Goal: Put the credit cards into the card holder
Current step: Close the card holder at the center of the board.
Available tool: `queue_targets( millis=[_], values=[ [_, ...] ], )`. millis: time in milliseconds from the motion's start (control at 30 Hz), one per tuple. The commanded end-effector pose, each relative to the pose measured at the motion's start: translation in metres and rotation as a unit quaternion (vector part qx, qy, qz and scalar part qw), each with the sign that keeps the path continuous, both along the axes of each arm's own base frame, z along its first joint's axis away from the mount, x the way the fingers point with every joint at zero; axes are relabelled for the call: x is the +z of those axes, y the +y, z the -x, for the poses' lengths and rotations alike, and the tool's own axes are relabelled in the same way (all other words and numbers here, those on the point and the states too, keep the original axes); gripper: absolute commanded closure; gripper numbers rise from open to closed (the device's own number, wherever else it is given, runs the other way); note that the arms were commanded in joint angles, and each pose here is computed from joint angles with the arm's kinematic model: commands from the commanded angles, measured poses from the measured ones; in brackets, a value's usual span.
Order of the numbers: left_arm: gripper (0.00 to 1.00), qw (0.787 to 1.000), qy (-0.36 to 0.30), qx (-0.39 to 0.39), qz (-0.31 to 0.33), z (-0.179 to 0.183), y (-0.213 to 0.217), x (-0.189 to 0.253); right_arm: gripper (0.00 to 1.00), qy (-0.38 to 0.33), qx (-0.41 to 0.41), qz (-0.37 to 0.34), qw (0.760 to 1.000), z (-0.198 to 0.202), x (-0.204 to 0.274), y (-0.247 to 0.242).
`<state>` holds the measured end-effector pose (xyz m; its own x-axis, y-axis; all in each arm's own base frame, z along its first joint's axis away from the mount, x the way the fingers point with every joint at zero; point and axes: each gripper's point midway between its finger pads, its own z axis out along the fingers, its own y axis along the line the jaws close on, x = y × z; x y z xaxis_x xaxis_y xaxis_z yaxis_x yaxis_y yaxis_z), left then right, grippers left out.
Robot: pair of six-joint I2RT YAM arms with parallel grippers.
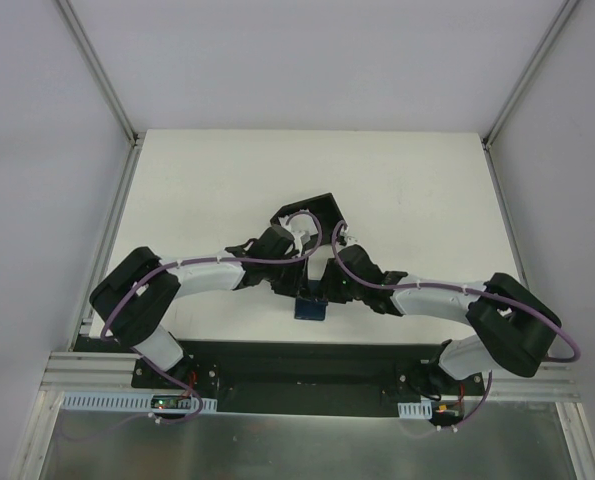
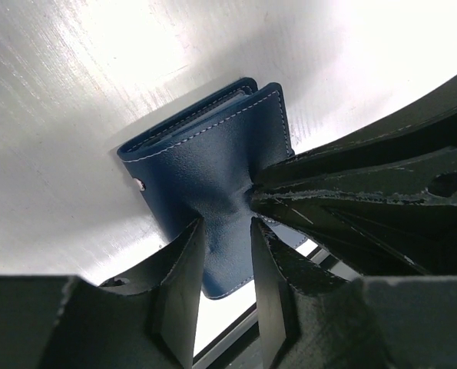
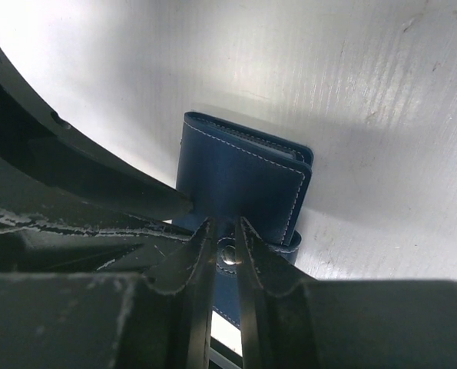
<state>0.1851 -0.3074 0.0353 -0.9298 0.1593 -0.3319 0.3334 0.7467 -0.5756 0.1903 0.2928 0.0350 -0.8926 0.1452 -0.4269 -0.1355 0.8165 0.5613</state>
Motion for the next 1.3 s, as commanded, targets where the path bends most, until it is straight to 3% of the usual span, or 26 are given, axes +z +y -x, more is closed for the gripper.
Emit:
queue_targets(
  millis=[0,233,467,1100,1267],
  values=[
    [0.71,0.999,0.022,0.016,-0.046,0.008,0.015,-0.032,0.8,-0.001,-0.015,0.029,0.999,-0.001,-0.006,-0.012],
    [0.71,0.998,0.01,0.017,-0.056,0.007,0.021,-0.031,0.77,-0.057,-0.027,0.014,0.998,-0.012,0.031,-0.027],
    [0.7,0.999,-0.002,0.013,-0.052,0.002,0.018,-0.022,0.8,-0.037,-0.023,0.022,0.999,0.001,0.028,-0.037],
    [0.7,0.998,-0.003,0.004,-0.06,0.002,0.019,-0.016,0.88,0.004,0.017,0.018,1.0,0.011,0.012,-0.007],
    [0.66,0.998,-0.014,-0.003,-0.06,0.002,0.021,-0.009,0.89,0.008,0.012,0.025,1.0,0.011,0.007,-0.007]
  ],
)
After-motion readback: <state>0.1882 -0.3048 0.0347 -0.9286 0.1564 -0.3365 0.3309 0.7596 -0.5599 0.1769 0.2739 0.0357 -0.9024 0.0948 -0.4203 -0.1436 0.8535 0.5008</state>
